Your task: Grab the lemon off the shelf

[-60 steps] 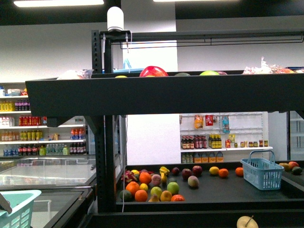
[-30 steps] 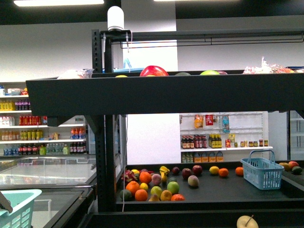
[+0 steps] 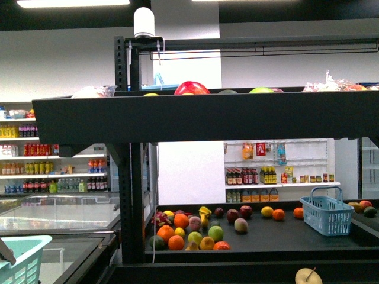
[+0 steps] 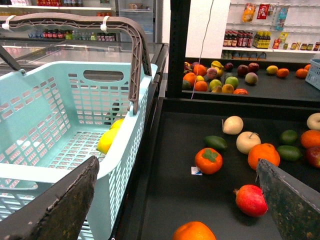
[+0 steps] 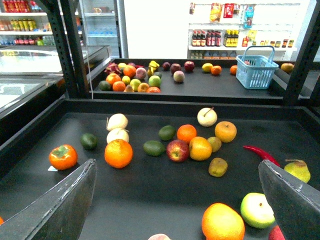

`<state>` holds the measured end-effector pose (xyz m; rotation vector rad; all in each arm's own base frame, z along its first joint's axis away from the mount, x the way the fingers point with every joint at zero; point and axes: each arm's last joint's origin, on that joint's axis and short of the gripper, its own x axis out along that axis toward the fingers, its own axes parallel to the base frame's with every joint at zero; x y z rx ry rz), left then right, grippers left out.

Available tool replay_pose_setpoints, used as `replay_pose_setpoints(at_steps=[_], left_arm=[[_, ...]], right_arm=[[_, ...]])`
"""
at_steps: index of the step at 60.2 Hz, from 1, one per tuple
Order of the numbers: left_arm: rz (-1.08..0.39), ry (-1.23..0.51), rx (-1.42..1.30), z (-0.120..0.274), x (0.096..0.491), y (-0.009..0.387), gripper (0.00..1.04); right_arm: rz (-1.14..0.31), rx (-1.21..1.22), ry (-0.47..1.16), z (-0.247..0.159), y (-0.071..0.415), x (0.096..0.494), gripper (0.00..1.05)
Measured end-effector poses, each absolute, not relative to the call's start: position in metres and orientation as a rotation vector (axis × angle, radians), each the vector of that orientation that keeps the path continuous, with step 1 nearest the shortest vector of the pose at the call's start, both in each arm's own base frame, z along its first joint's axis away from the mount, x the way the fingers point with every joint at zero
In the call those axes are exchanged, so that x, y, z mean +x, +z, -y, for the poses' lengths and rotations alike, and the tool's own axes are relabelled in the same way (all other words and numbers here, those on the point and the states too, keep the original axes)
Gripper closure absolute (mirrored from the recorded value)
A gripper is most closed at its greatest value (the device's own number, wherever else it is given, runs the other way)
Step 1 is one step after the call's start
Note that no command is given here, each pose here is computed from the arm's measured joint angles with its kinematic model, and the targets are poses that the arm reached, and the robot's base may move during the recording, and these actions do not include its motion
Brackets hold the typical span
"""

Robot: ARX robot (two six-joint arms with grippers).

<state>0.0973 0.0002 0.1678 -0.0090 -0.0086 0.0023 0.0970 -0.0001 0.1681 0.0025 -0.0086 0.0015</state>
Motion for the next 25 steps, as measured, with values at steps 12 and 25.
replay_pose_setpoints(at_steps=[12,25], left_arm=[[0.009,0.002,-0.009,-0.0002,0.0972,0.1679,0.08],[0.009,0.002,-0.009,-0.0002,0.0972,0.1679,0.08]], right_arm=[[0.009,0.002,0.002,0.0001,0.1681,0.097,0.07],[0.009,0.002,0.002,0.0001,0.1681,0.097,0.07]])
